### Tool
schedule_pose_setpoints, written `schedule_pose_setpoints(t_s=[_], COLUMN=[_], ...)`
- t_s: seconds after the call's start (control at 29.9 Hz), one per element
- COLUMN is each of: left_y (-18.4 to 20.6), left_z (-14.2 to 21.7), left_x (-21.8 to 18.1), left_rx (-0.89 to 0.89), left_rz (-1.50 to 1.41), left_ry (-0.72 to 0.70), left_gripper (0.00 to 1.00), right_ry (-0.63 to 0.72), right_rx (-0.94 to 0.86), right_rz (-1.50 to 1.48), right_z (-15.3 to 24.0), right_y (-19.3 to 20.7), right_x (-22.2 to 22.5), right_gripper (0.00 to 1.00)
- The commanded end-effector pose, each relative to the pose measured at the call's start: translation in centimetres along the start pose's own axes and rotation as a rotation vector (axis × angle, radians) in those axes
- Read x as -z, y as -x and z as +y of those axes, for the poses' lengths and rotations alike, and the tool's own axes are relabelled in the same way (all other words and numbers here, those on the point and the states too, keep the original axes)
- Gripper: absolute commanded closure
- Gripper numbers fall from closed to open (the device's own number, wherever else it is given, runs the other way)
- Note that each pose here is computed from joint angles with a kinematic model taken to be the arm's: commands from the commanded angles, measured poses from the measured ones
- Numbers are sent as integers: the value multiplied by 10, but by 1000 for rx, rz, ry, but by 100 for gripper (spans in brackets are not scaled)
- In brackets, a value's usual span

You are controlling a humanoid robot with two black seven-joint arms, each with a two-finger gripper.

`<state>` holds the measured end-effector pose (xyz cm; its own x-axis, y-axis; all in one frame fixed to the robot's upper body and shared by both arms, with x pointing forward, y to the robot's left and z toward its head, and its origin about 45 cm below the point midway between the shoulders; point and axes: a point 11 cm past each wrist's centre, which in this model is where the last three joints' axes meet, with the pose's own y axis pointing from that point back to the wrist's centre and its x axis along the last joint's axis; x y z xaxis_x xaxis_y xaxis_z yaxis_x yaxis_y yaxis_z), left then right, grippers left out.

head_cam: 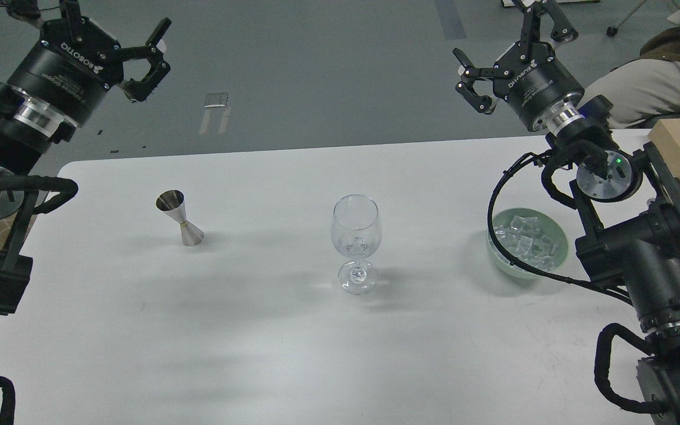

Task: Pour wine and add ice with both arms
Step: 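Swing the right gripper out and down toward the ice bowl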

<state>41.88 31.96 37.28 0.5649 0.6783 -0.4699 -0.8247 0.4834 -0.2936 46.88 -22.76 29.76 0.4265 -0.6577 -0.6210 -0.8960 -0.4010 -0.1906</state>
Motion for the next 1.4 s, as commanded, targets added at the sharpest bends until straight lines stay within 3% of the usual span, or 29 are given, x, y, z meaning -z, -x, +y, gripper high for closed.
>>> schedule_pose_setpoints(t_s=[0.0,0.3,1.14,1.37], left_y=[3,1,-9,-10], left_z=[-3,5,14,14], left_x=[16,53,62,62], left_rx=[6,-10,-45,-47], left_rz=[29,103,121,121], left_ry=[-20,-60,-73,-72], left_gripper=[2,2,2,2], right_ry=[0,13,26,152], right_rx=[1,-11,-17,-5], right_rz=[1,-5,5,203], right_z=[-1,2,3,1], right_y=[1,-4,-5,2], right_x=[0,-5,-7,-30], right_gripper=[0,0,0,0])
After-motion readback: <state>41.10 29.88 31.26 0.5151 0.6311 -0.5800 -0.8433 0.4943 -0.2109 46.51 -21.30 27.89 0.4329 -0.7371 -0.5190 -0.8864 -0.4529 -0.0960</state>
